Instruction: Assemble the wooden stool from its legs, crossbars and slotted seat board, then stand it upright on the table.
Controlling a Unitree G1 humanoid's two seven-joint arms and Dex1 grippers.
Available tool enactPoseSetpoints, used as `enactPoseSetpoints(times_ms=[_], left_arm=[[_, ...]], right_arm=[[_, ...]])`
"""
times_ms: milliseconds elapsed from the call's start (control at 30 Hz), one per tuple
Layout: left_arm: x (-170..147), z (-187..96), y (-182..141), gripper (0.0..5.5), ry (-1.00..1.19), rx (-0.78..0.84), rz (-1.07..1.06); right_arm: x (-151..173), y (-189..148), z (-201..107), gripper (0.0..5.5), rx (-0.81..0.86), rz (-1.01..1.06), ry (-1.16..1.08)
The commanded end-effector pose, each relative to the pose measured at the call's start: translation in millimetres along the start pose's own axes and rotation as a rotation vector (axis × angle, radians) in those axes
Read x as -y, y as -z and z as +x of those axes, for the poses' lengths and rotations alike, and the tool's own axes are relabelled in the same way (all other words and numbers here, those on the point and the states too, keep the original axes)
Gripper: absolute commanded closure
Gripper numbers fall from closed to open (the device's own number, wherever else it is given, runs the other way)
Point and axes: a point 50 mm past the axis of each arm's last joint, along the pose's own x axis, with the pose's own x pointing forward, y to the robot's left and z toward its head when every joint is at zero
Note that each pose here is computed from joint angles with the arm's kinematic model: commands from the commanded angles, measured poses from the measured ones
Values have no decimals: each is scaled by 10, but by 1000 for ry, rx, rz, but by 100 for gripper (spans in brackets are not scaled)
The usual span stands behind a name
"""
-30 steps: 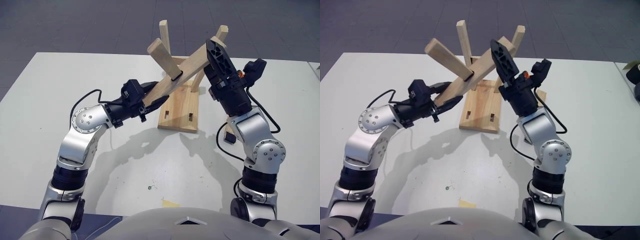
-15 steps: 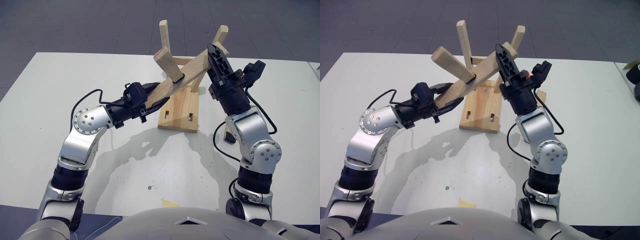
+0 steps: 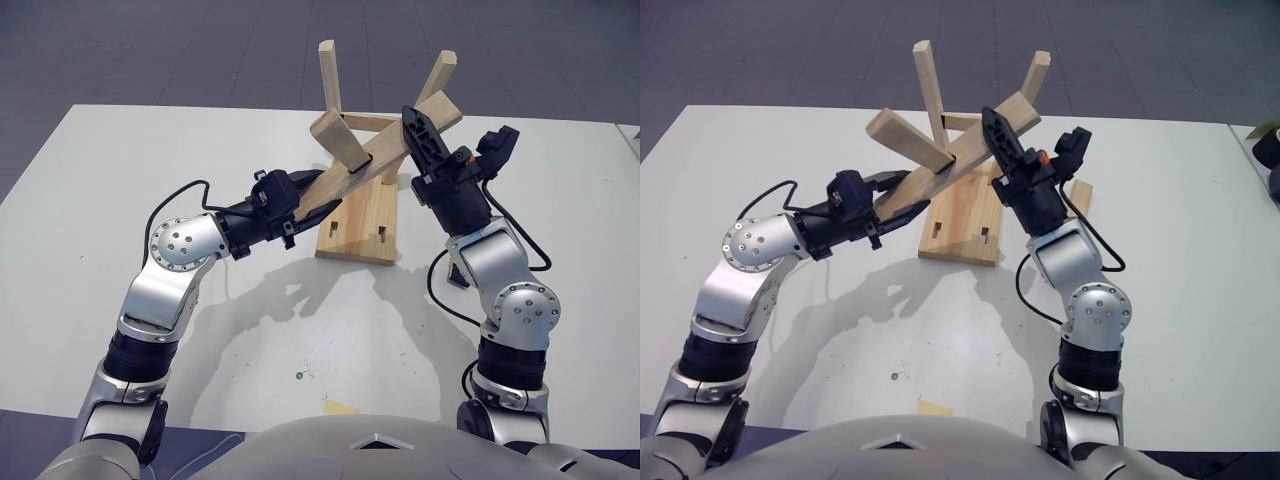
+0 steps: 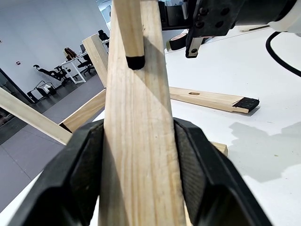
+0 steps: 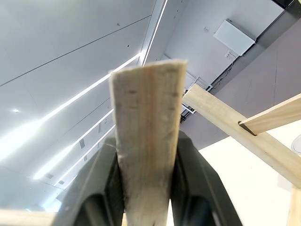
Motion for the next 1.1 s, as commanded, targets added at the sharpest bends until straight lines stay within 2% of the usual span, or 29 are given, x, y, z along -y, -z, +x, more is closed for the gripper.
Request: enactPoseSetpoints(times_ms=[33,233,300,367,433,500,600,700,933,1100], left_arm=[[-180,-79,-45,265,-91,4,-21],[-586,-418,-353,178,-224,158,-298],[-848,-592,-391,140,-419,197,-328],[-1124,-771,-286,115,-770,186,-351],[-1173,-888,-152,82,-1000,141,-342],[-1100,-916,-21,55,-1122,90,-315],[-941,-751,87,11,-1129,67,-332],[-785,-603,155,10,-1097,47,-339],[-638,-545,214,10,-1102,29,-370],[-593,-465,238,10,-1080,20,-379]], right_arm=[[70,-100,-23,448,80,-35,67],[266,-229,-178,448,145,-155,241],[310,-212,-290,448,130,-178,290],[325,-198,-388,448,106,-200,321],[340,-204,-427,448,91,-218,337],[369,-252,-438,448,104,-230,359],[372,-352,-452,448,140,-252,359],[439,-418,-506,448,140,-287,388],[505,-624,-716,448,211,-341,467],[551,-493,-669,448,164,-355,483]])
